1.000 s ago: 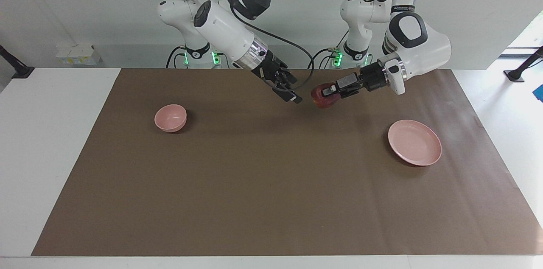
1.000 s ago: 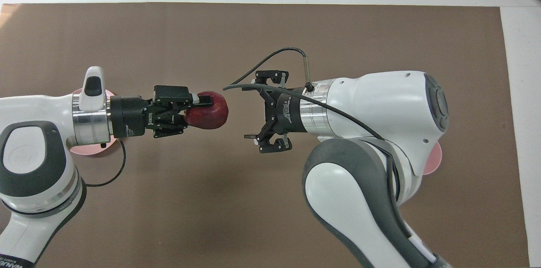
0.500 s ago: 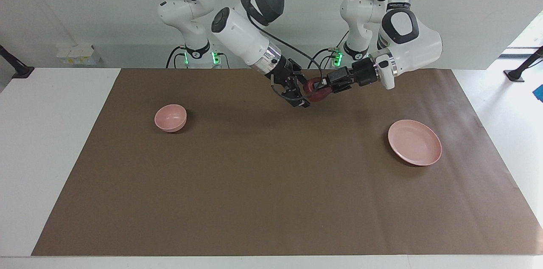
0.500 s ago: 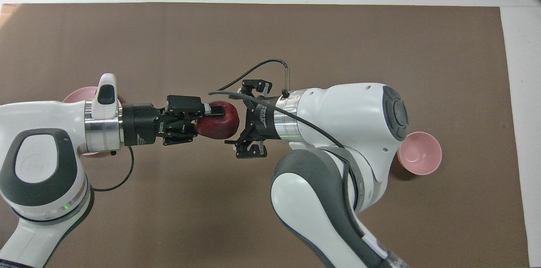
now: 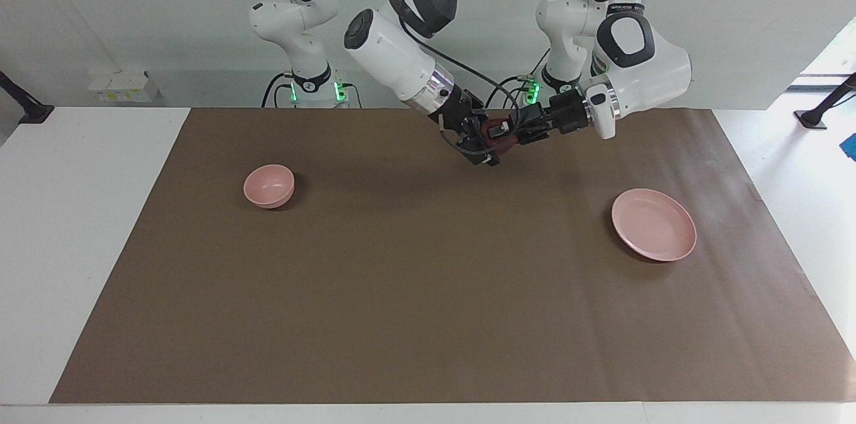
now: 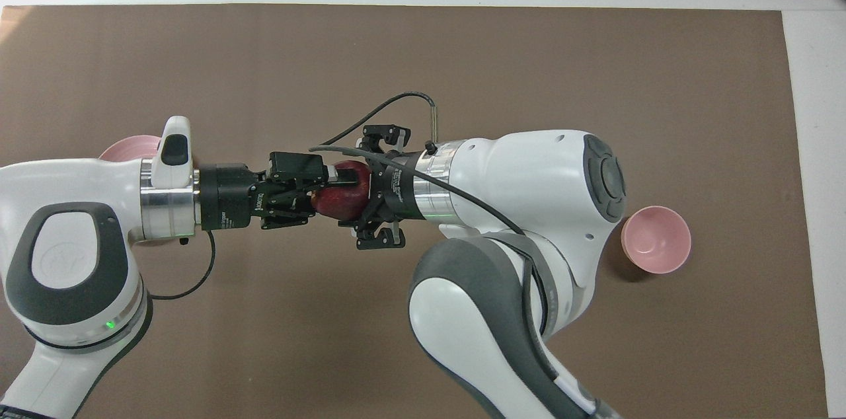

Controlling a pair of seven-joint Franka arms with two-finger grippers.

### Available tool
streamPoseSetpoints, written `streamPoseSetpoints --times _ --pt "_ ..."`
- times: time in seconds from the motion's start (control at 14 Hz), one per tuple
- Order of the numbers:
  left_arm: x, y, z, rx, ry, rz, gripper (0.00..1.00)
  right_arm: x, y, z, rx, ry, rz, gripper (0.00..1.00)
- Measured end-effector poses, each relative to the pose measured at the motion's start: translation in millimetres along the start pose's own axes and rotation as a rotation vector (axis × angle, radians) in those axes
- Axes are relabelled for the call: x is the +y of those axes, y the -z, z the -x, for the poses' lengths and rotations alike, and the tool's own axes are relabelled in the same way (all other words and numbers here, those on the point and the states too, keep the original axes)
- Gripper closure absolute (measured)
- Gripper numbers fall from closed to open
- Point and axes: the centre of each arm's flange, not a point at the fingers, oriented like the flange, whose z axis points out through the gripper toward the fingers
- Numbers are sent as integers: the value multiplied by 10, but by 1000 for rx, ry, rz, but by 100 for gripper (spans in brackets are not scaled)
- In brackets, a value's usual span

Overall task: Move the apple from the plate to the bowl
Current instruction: 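Close the right gripper on the apple while the left gripper opens, then carry the apple with the right gripper over the pink bowl while the left gripper retracts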

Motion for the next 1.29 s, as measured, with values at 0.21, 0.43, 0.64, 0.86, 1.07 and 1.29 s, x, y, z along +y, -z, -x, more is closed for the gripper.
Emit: streamPoseSetpoints --times 0.21,0.43,0.64,0.86,1.07,1.29 --pt "-7 8 -5 1 -2 0 33 5 1 18 8 14 -1 23" --pt "-7 7 -5 1 -1 -1 33 5 1 18 8 15 -1 23" --pt "43 29 53 2 37 -80 9 -8 -7 -20 18 48 11 25" --pt "297 260 132 44 22 -239 0 -83 151 -138 41 173 81 25" --pt "496 730 116 83 -46 -465 0 -163 522 -178 119 362 85 25" --pt "668 1096 138 168 -115 -698 0 -187 904 -232 207 571 97 25"
